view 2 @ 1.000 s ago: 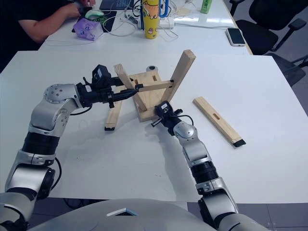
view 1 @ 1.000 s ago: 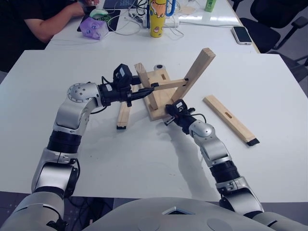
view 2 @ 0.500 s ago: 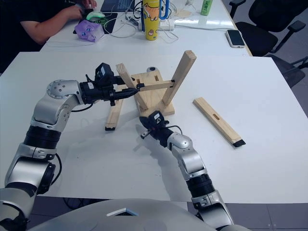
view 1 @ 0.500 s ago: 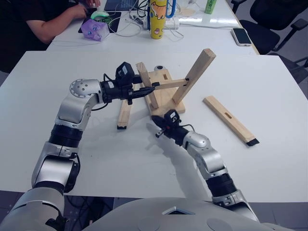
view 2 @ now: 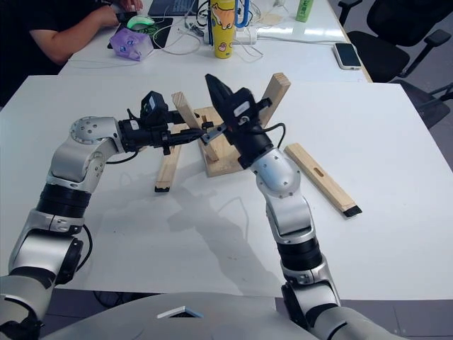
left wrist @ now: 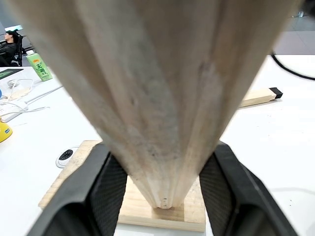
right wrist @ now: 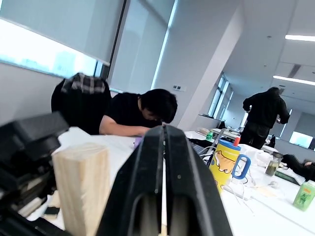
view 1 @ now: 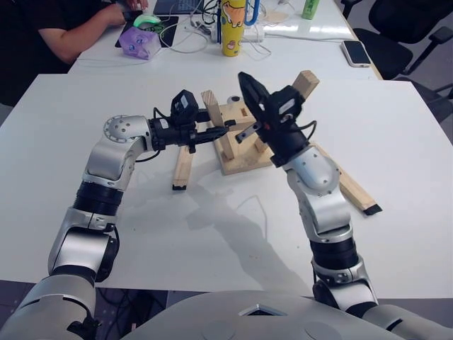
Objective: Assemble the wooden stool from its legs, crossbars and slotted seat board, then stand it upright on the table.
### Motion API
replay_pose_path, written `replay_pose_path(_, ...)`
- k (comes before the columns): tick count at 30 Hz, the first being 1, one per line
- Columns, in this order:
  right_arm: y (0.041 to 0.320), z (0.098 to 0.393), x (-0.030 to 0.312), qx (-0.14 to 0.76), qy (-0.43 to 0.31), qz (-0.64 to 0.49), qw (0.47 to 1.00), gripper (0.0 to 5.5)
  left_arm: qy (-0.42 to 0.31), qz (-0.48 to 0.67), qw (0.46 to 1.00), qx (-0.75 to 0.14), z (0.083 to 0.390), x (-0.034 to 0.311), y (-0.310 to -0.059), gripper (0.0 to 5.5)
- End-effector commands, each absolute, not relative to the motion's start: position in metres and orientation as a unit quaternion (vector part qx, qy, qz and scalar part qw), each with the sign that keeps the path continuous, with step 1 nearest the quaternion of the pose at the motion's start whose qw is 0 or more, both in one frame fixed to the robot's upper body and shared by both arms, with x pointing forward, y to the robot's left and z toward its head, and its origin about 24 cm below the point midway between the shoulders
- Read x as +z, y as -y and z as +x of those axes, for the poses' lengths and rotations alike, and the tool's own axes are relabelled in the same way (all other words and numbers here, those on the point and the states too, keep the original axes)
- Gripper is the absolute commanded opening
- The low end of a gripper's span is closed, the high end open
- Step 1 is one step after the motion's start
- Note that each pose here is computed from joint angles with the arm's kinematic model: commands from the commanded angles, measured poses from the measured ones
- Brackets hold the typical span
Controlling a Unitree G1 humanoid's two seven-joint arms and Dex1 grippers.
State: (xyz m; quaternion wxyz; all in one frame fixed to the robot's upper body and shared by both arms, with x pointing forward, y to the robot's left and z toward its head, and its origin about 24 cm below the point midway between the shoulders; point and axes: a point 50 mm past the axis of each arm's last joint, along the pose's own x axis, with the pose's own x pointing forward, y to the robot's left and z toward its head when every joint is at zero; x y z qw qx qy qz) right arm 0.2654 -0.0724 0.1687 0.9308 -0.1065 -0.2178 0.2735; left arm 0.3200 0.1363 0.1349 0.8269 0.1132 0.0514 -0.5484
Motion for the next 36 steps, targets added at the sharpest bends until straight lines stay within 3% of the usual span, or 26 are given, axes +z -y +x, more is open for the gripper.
replay_pose_path(1, 0.072, 0.285, 0.150, 0.234, 0.163, -0.160, 0.945, 0.00, -0.175, 0.107, 0.815, -0.542, 0.308, 0.084, -0.140, 2.03)
replay_pose_path(3, 0.078, 0.289, 0.110, 0.234, 0.070, -0.203, 0.948, 0.00, -0.175, 0.109, 0.813, -0.545, 0.308, 0.083, -0.137, 2.03)
replay_pose_path(6, 0.086, 0.275, 0.041, 0.305, -0.098, -0.258, 0.911, 0.00, -0.172, 0.112, 0.810, -0.549, 0.308, 0.085, -0.135, 2.03)
replay_pose_path(8, 0.088, 0.265, 0.024, 0.343, -0.143, -0.280, 0.885, 0.00, -0.171, 0.112, 0.810, -0.550, 0.308, 0.085, -0.133, 2.03)
replay_pose_path(10, 0.082, 0.268, 0.040, 0.341, -0.099, -0.257, 0.899, 0.00, -0.170, 0.112, 0.810, -0.549, 0.308, 0.085, -0.133, 2.03)
replay_pose_path(15, 0.071, 0.283, 0.124, 0.287, 0.121, -0.160, 0.936, 0.00, -0.171, 0.110, 0.813, -0.545, 0.307, 0.084, -0.135, 2.03)
replay_pose_path(19, 0.084, 0.269, 0.140, 0.290, 0.188, -0.077, 0.935, 0.00, -0.172, 0.111, 0.813, -0.544, 0.309, 0.084, -0.135, 2.03)
replay_pose_path(23, 0.110, 0.248, 0.109, 0.297, 0.146, -0.089, 0.939, 0.00, -0.172, 0.113, 0.812, -0.546, 0.311, 0.087, -0.136, 2.03)
replay_pose_path(27, 0.128, 0.242, 0.066, 0.267, 0.048, -0.087, 0.959, 0.00, -0.168, 0.118, 0.809, -0.551, 0.314, 0.092, -0.139, 2.03)
replay_pose_path(36, 0.104, 0.268, 0.018, 0.226, -0.096, -0.058, 0.968, 0.00, -0.156, 0.131, 0.795, -0.572, 0.319, 0.098, -0.133, 2.03)
